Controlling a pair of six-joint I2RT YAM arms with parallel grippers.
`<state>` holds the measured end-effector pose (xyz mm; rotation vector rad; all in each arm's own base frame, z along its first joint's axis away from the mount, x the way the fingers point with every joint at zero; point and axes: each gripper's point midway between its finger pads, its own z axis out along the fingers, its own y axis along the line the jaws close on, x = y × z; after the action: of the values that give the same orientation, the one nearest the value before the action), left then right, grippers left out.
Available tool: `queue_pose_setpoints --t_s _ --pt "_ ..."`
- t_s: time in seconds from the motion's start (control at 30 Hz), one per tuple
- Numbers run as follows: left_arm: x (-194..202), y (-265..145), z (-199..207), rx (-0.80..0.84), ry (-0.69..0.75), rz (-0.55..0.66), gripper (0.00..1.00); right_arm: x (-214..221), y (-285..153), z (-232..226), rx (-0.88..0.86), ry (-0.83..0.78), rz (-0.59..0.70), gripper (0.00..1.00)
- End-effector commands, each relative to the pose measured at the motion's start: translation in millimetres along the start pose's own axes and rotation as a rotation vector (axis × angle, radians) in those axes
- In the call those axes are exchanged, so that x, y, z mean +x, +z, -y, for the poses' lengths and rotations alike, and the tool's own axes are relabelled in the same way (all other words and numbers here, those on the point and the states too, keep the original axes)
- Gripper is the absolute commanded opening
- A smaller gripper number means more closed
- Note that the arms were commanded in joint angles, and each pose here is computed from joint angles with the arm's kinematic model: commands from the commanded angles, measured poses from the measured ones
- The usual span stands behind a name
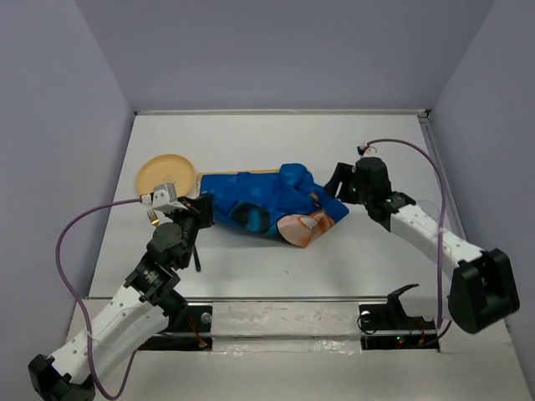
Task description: Set the dinner table for one person
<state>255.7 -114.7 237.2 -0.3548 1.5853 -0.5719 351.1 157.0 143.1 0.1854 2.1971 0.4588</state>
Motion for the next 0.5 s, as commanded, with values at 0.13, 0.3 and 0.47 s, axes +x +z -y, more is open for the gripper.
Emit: queue_pose_setpoints --t_s 0.13,0.3,0.47 --pt "-24.0 -2.2 18.3 0.081 -0.068 0.088 0.0 76.4 -20.3 82.1 0.288 0.129 -0.114 0.54" --pt "-21.7 -5.8 17.5 0.094 -0.072 0.085 0.0 75.8 -5.5 94.2 0.315 0.172 -0.133 0.56" --pt "-18.8 -6.0 14.2 0.087 -0.061 0.081 0.0 82.0 11.7 72.0 0.184 0.214 -0.153 0.59"
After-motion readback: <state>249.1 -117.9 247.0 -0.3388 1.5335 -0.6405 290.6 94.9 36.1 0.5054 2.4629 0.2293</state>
